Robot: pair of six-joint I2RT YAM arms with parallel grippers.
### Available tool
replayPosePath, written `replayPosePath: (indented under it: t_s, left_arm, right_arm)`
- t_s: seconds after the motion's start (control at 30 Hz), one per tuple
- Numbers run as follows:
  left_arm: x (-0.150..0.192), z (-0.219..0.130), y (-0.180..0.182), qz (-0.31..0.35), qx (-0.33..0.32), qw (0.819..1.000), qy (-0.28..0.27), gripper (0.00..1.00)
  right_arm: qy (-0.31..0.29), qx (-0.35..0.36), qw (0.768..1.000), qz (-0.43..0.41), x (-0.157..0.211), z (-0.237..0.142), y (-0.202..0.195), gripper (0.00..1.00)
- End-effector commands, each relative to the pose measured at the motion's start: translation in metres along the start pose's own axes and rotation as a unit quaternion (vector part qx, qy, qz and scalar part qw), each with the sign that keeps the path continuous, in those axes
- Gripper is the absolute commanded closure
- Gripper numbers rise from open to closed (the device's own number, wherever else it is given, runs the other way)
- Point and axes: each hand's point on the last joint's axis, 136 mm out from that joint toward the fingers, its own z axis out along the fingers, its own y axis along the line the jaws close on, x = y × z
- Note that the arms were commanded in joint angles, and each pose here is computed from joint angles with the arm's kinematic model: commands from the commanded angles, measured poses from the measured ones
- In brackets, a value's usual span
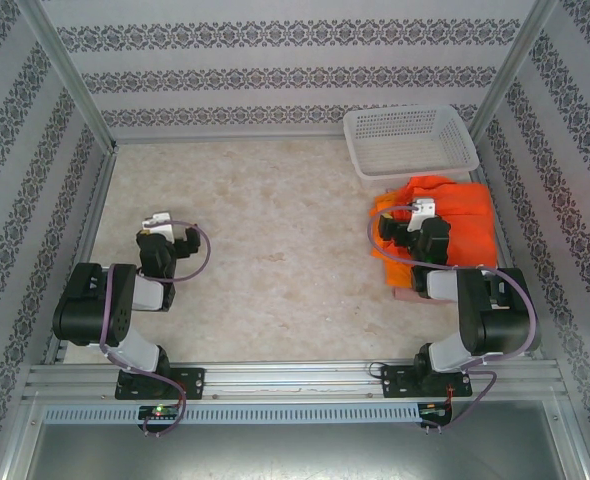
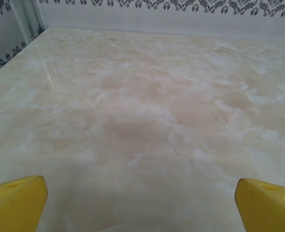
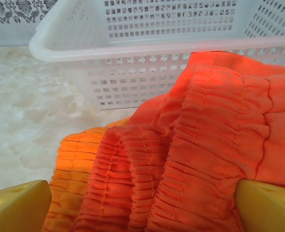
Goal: Fold and stack the shorts
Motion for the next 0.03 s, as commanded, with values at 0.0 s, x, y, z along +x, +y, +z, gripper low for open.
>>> replayPosePath:
  t_s: [0.0]
  left_arm:
    - [-0.0064,0.0042,-0.008,0.012,0.016,1.0,-0.005,0.0]
  right_arm:
    - [-0.008,0.009,1.0,-0.01,-0.0027,-0.0004,-0.0007,0.02]
